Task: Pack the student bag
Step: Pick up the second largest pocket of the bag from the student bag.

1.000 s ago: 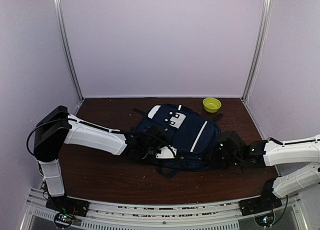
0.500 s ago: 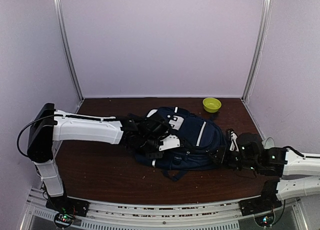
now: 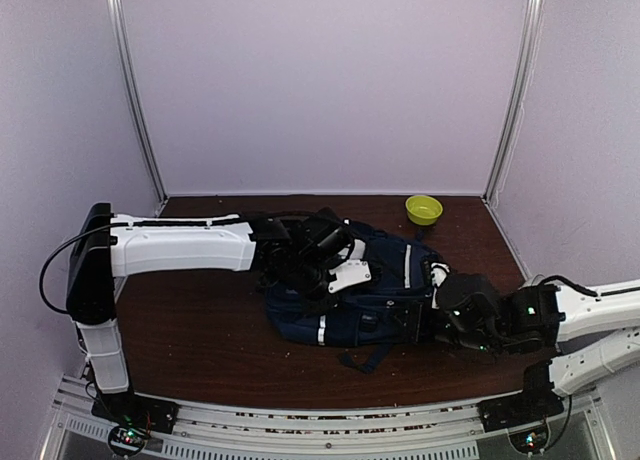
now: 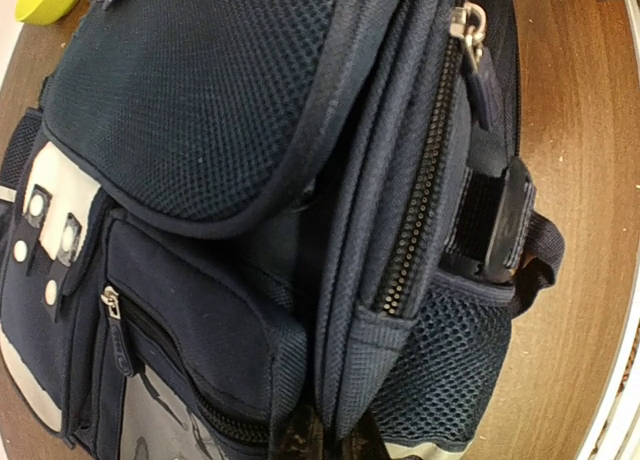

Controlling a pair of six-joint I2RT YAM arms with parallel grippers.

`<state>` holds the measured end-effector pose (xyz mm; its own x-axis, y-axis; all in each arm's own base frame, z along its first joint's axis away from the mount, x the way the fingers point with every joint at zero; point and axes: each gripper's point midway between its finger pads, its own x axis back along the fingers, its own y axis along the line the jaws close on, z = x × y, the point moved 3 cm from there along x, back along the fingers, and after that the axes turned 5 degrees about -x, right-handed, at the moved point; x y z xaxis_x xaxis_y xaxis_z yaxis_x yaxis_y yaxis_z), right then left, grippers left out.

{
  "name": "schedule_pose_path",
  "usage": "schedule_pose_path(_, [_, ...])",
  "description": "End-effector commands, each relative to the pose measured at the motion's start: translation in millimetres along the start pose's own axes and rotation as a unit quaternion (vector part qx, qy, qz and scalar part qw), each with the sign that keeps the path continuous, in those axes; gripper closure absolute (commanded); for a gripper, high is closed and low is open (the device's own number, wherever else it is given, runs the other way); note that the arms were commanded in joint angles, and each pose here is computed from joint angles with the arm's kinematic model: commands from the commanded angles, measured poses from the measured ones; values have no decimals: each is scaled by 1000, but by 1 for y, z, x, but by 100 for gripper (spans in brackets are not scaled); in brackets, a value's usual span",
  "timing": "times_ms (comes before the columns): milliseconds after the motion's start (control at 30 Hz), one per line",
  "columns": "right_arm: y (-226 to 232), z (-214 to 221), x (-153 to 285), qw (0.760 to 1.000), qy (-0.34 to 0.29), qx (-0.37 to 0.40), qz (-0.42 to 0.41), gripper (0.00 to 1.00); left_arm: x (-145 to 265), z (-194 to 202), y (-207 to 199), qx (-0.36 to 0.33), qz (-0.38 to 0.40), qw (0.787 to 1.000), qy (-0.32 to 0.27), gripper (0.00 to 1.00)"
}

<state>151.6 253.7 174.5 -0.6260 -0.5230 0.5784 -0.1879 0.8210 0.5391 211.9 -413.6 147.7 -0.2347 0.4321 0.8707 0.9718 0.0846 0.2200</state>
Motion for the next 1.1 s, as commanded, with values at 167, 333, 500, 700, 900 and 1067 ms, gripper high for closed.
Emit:
schedule_pose_path(167, [23,-15,-17,995,-41,26,85,59,17,-36,-8,22,37,997,-72,100])
schedule_pose_path(333, [14,-10,-17,990,-47,8,133,60,16,-37,-4,32,28,996,-75,100])
schedule_pose_path(500, [11,-4,-8,990,-45,5,132,59,14,-38,1,45,35,995,-82,100])
schedule_pose_path(700, [5,2,-15,991,-47,1,128,59,20,-48,0,45,49,992,-103,100])
schedule_pose_path(900, [7,-2,-32,991,-48,0,128,59,20,-48,-3,45,55,992,-106,100])
schedule_pose_path(1067, [3,-6,-42,990,-48,-1,130,62,18,-44,-4,44,55,992,-101,100])
